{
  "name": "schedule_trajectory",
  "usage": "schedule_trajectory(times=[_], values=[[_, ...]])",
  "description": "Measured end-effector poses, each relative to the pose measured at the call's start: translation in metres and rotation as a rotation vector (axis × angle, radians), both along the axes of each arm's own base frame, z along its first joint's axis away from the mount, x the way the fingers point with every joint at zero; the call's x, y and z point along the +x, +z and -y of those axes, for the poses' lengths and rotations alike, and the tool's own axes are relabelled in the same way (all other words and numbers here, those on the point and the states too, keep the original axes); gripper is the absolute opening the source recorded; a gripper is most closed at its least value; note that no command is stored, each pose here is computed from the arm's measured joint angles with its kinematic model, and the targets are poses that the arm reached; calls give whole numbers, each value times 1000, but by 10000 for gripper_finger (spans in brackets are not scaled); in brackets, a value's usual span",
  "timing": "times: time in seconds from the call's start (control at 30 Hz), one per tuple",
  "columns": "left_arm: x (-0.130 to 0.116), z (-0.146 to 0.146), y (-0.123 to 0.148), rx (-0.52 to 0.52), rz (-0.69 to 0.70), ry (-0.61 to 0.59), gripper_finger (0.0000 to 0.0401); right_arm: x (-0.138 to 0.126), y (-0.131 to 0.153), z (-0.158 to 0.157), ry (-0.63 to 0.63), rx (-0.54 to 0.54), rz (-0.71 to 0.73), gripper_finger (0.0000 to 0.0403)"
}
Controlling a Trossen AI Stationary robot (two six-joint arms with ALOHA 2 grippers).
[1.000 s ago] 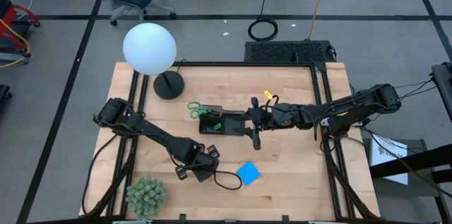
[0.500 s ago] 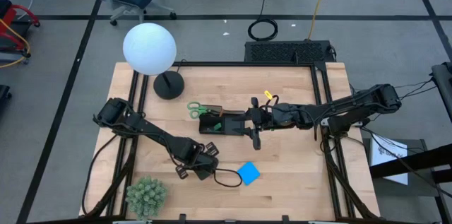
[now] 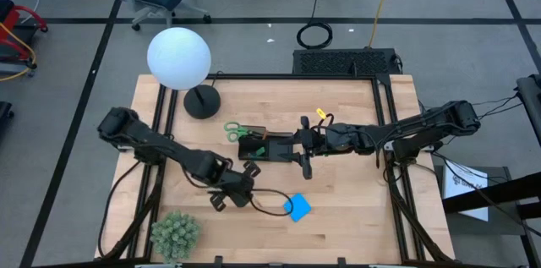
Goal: Pick and place office supplies into organizer
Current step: Put the yellow pencil into the black desk organizer
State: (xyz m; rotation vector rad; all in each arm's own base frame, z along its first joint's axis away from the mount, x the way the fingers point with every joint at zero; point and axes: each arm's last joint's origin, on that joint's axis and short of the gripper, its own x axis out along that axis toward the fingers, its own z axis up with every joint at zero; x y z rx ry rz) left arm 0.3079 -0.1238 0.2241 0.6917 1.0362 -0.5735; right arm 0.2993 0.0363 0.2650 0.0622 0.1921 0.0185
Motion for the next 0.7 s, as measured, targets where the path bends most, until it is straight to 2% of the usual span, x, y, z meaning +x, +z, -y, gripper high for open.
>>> schedule_trajectory(times=[0.3, 0.43, 0.7], values=[[-12, -23, 54, -77, 225, 133, 0, 0, 0, 0, -1, 7, 0, 155], [-13, -33, 69, -120, 309, 182, 0, 0, 0, 0, -1, 8, 3, 155], [-7, -50, 82, -172, 418, 255, 0, 0, 1, 0, -1, 8, 7, 155]])
